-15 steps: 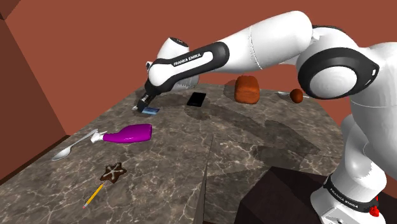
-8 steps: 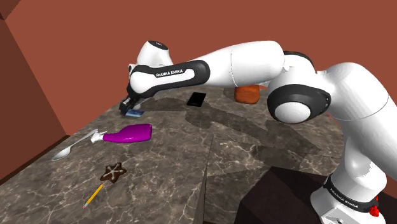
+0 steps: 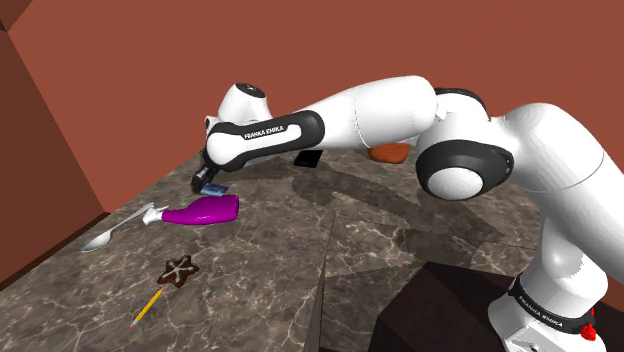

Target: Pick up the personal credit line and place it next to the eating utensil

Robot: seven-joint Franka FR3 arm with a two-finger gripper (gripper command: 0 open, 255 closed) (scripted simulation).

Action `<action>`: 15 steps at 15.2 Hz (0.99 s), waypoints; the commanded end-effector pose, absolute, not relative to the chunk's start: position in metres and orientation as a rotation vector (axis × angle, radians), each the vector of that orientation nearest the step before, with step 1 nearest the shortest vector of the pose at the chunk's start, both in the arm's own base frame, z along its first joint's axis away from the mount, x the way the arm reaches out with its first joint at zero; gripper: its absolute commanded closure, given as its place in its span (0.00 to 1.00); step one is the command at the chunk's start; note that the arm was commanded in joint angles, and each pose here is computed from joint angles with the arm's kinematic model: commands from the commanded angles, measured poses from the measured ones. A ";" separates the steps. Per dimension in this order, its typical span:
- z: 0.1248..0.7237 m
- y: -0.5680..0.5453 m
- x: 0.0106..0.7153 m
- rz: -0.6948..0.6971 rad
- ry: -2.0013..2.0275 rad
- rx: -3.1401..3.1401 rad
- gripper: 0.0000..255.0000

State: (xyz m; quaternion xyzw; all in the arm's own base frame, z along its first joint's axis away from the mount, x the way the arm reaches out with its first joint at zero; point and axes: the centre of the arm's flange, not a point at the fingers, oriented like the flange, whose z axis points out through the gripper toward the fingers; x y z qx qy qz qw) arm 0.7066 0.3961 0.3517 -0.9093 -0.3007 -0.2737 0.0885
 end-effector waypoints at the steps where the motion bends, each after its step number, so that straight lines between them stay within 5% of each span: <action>1: 0.341 0.397 0.706 -0.815 -0.895 -2.706 1.00; 11: 0.330 0.397 0.706 -0.815 -0.895 -2.706 1.00; 12: 0.330 0.397 0.706 -0.815 -0.895 -2.706 0.00; 15: 0.330 0.398 0.706 -0.815 -0.895 -2.706 0.00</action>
